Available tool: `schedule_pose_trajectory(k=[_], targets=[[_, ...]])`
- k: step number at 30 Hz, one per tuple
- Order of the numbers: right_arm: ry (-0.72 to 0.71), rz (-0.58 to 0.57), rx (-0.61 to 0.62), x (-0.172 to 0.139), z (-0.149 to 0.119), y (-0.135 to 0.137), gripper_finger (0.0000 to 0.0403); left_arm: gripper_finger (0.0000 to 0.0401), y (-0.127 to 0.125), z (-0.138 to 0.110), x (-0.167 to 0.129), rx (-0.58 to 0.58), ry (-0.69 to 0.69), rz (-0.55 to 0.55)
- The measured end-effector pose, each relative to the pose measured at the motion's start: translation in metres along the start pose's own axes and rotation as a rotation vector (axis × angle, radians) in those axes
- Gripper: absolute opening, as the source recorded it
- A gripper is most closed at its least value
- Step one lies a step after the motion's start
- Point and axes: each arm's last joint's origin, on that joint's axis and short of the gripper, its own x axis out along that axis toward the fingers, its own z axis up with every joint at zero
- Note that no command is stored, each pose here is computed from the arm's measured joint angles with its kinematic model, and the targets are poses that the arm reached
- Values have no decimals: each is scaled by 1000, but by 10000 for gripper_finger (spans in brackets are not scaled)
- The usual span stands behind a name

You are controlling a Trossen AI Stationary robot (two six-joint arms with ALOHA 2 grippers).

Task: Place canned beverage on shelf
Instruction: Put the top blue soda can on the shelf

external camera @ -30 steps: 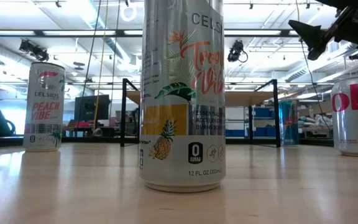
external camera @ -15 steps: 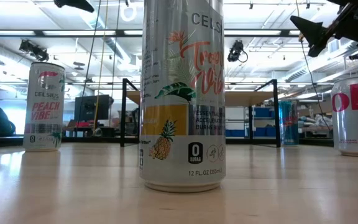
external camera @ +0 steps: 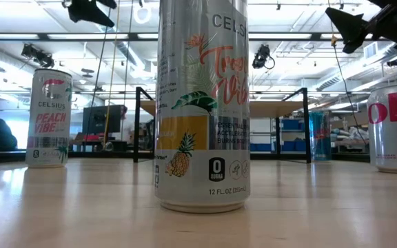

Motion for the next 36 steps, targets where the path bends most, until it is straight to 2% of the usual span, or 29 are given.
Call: schedule_pose_trajectory(k=[3,10,19,22,29,36], targets=[[15,-17,32,0,-2,-1,325,318,-1,-6,8,0,5,0],[42,-149,27,1,0,-4,325,318,-2,-20,24,2,19,-11],[234,-372,-92,14,30,-8,325,318,-8,-23,35,9,-31,-149],[293,-447,-128,19,42,-9,325,318,-9,-21,35,36,-60,-163],[421,-702,-194,37,70,-12,325,318,-10,-17,34,103,-104,-190],[505,-796,-236,62,84,-13,325,318,-10,-17,34,120,-105,-189]])
